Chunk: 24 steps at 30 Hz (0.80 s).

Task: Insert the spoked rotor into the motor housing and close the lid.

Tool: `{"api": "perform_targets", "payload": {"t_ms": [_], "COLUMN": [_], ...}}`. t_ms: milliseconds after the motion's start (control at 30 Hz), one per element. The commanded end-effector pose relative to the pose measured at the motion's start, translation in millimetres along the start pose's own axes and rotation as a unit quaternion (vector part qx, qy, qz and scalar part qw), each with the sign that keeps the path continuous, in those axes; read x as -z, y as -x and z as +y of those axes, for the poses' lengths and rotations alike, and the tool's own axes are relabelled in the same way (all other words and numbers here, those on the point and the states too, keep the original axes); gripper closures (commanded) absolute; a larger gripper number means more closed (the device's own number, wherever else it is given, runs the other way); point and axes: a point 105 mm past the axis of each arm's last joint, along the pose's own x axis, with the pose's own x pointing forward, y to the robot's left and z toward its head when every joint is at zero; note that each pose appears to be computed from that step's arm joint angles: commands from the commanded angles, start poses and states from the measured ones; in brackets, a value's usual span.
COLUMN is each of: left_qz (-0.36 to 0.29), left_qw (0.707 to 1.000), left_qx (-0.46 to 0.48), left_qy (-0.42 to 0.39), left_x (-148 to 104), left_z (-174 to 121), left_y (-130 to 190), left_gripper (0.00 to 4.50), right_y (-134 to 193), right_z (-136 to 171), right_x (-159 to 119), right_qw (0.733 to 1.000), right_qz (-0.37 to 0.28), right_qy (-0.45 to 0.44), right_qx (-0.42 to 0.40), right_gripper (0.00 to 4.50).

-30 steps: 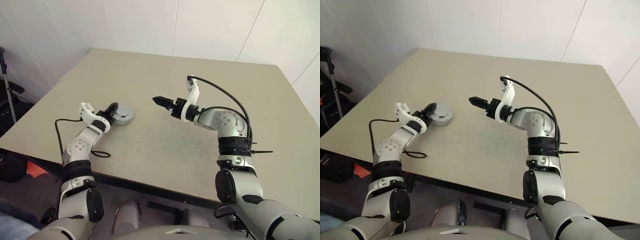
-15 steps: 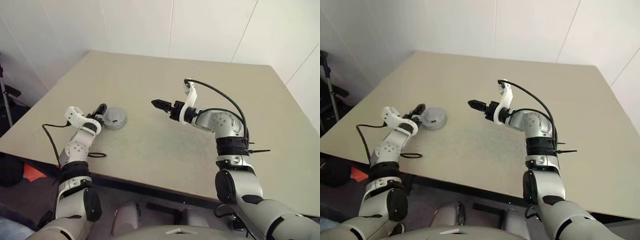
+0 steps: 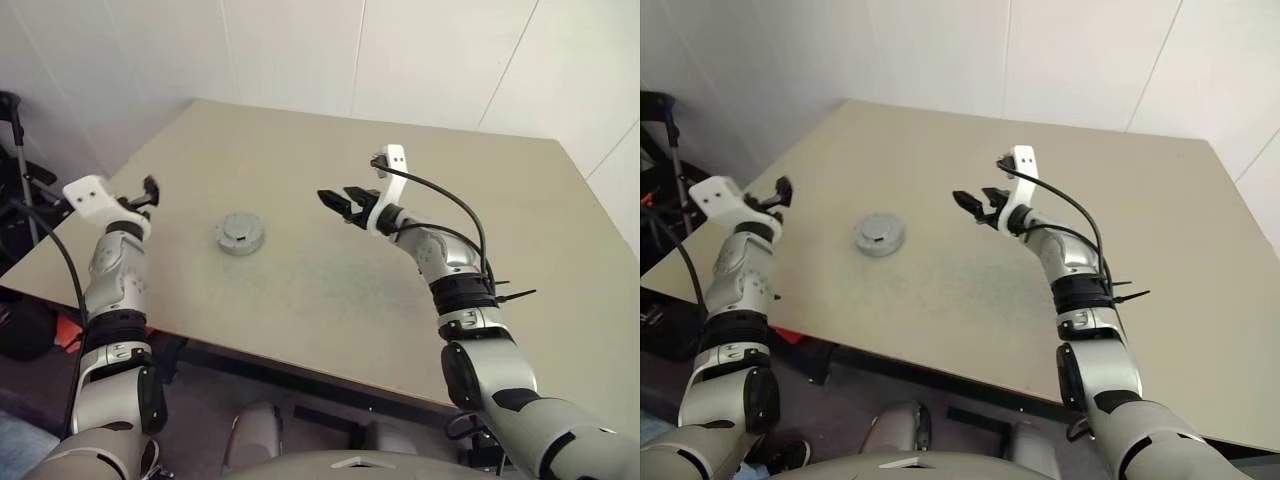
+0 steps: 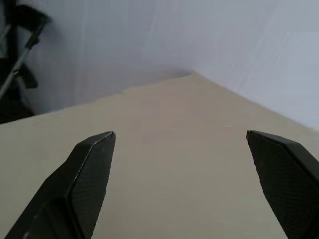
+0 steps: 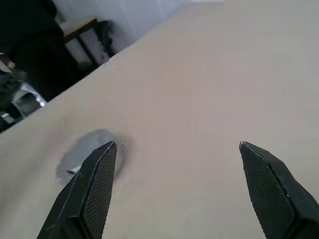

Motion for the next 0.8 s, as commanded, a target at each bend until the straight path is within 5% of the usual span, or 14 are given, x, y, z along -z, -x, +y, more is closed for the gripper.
{"api": "perform_targets", "payload": {"t_ms": [33,333,800], "left_qz": [-0.019,0.023,0.054], "left_qw": [0.989,0.949,0.937], "left_qx": [0.141,0.302,0.333], "left_qy": [-0.044,-0.086,-0.086], "left_x": [-17.8,-0.7,16.9], "left_z": [-57.9,-119.1,-132.4], "left_y": [3.2,25.5,34.4], "left_gripper": [0.03,0.03,0.03], "right_y": [20.9,46.5,36.7], "right_z": [-17.5,-50.9,-45.9], "right_x": [-39.8,-32.9,-13.4], "right_qw": [0.997,0.978,0.968], "right_qz": [-0.062,0.008,0.026], "right_qy": [0.046,0.210,0.249], "right_qx": [-0.019,0.007,0.005], "right_gripper": [0.08,0.08,0.08]}}
